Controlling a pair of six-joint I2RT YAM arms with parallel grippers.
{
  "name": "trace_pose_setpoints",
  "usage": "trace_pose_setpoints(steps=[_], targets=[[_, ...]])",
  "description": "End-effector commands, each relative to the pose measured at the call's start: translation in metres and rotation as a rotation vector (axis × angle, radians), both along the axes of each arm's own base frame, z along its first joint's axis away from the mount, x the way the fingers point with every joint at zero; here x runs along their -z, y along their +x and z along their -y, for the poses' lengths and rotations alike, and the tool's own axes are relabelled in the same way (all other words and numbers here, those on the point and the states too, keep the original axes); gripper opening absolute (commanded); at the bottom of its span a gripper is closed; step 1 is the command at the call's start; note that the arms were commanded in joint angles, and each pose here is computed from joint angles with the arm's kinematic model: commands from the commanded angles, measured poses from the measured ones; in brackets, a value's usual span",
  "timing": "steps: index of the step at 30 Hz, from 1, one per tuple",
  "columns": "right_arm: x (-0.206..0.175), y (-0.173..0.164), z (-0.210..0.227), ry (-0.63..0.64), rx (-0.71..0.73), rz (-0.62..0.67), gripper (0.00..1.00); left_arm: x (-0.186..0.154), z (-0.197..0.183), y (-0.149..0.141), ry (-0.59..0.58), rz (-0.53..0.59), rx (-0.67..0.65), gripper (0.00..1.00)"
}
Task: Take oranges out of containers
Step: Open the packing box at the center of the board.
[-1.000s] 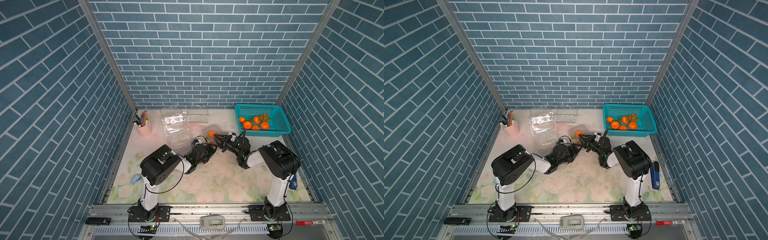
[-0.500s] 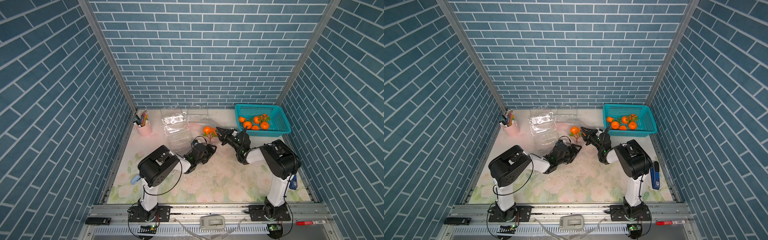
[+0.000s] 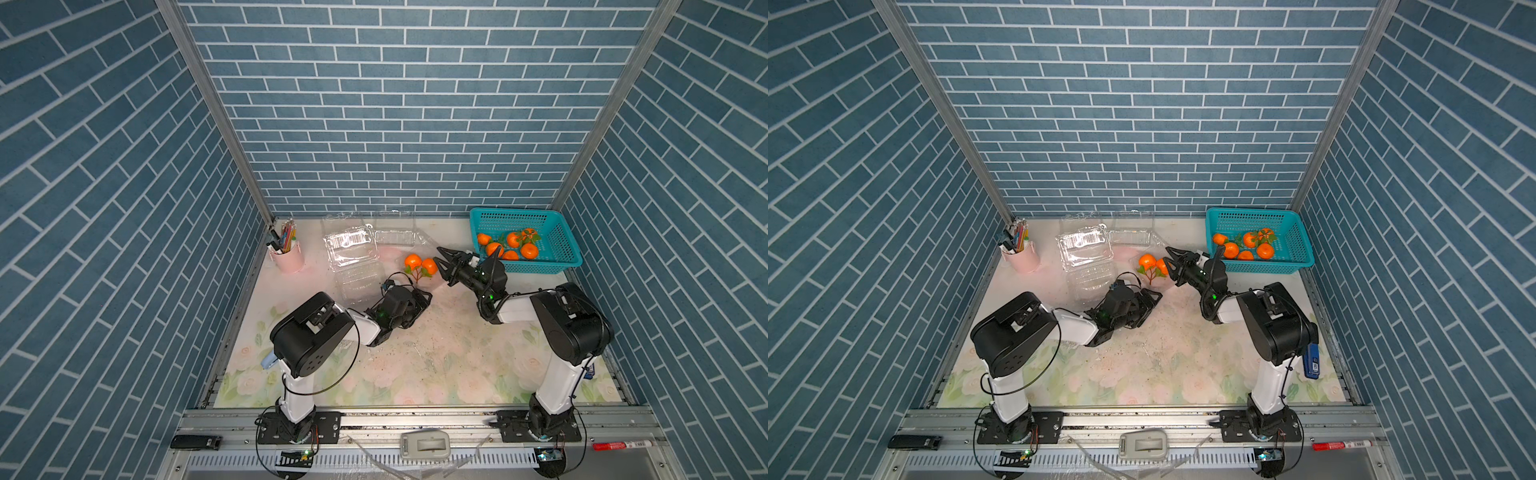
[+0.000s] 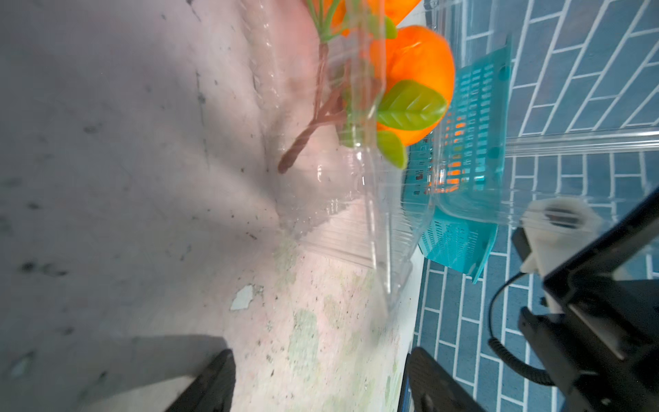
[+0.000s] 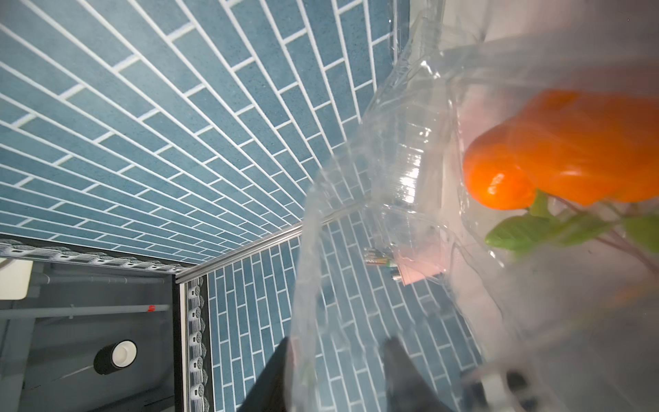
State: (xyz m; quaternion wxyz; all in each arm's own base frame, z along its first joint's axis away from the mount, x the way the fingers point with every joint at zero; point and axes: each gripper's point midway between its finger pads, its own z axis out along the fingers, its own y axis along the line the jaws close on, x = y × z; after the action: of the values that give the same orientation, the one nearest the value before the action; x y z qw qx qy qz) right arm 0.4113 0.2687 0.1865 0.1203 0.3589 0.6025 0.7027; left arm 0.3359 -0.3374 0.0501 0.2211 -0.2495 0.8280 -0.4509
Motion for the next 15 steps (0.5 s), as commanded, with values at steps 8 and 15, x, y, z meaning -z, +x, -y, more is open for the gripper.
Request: trace_pose_setpoints(steps=[8, 15], targets=[[-0.029, -0.013, 0.016, -0.169, -0.097, 0.139, 0.61, -0.003, -0.018, -0.008, 0.153, -0.022, 0.041, 0.84], [-0.03, -0.02, 0.028, -0.323, -0.136, 0.182, 0.67, -0.008, -0.034, -0.013, 0.237, -0.027, 0.049, 0.96]])
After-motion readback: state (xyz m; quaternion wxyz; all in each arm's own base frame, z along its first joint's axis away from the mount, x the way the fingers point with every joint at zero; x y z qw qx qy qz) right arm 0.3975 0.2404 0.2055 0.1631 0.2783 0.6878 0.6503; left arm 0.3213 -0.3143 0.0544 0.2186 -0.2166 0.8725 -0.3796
